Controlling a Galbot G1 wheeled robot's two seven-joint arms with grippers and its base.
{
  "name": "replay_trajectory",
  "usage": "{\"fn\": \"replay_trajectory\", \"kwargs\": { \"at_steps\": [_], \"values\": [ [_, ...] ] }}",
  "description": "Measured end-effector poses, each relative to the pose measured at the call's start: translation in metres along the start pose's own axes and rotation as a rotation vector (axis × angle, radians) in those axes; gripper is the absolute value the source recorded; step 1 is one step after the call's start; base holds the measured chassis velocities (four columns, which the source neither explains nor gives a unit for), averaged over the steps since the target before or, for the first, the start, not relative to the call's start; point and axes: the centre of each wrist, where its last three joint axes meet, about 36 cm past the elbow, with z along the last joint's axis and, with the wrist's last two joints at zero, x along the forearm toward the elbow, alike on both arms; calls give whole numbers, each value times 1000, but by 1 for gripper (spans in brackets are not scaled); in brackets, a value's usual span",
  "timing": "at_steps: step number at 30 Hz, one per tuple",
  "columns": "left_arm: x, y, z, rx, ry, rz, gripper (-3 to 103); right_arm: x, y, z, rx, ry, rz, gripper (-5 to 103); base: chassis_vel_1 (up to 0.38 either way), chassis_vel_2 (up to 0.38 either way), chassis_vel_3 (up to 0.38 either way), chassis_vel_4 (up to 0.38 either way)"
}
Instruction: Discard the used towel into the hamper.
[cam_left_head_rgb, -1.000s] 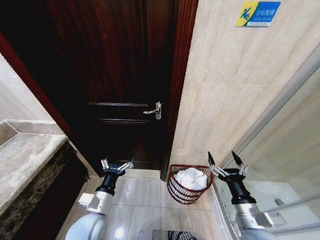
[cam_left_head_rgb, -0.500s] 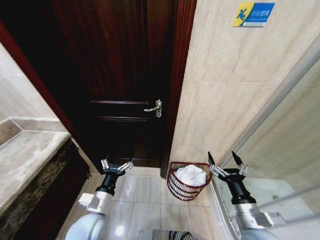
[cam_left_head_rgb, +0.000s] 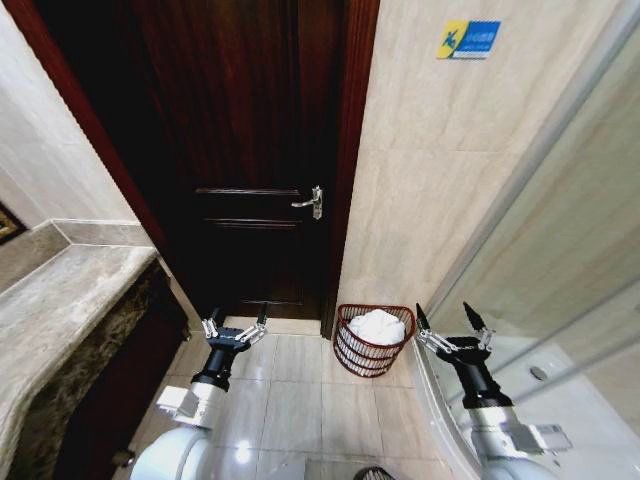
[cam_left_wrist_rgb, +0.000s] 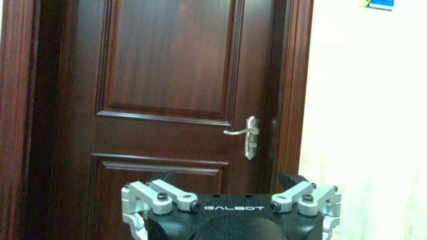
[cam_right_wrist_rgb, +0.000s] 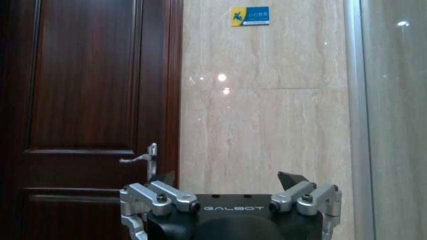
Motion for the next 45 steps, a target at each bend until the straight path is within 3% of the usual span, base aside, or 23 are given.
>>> {"fn": "replay_trajectory", "kwargs": {
  "at_steps": [16, 45],
  "values": [
    [0, 0, 0, 0, 0, 0, 99, 0, 0, 0, 0, 0, 0, 100, 45, -34, -39, 40],
    [0, 0, 0, 0, 0, 0, 99, 0, 0, 0, 0, 0, 0, 100, 174, -179, -174, 177]
  ]
}}
